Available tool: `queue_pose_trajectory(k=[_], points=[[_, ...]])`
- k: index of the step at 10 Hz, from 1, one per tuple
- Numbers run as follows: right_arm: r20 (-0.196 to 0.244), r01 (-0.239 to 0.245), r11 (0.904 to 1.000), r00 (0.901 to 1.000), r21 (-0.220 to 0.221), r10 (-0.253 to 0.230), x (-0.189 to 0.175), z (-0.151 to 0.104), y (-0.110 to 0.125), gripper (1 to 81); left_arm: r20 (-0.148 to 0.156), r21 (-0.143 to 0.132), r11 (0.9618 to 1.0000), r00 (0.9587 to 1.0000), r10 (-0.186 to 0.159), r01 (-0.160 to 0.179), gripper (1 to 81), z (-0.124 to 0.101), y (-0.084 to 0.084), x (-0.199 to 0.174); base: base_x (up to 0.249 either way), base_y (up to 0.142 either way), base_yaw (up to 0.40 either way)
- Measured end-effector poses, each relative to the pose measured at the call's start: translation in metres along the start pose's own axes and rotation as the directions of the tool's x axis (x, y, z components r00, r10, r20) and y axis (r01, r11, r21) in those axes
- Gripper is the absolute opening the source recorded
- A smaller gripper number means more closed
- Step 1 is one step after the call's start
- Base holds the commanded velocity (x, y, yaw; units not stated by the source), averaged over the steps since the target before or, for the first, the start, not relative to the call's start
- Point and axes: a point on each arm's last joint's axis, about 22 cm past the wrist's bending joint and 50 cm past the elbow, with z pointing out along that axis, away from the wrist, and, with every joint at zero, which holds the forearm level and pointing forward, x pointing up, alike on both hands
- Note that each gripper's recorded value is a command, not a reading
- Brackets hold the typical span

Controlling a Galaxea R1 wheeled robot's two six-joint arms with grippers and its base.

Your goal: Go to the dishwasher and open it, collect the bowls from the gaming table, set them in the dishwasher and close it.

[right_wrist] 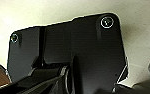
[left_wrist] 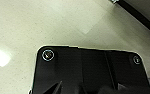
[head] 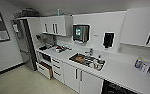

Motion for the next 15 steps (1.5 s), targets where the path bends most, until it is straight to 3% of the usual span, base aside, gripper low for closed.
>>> queue_pose_trajectory(k=[15], points=[[-0.008, 0.000, 1.0000, 1.0000, 0.000, 0.000, 0.0018, 0.0000, 0.0001, 81.1, 0.003, 0.001, 1.0000, 1.0000, -0.001, 0.001, 81.1, -0.0004, -0.0005, -0.0021, 0.000, 0.000, 0.146]])
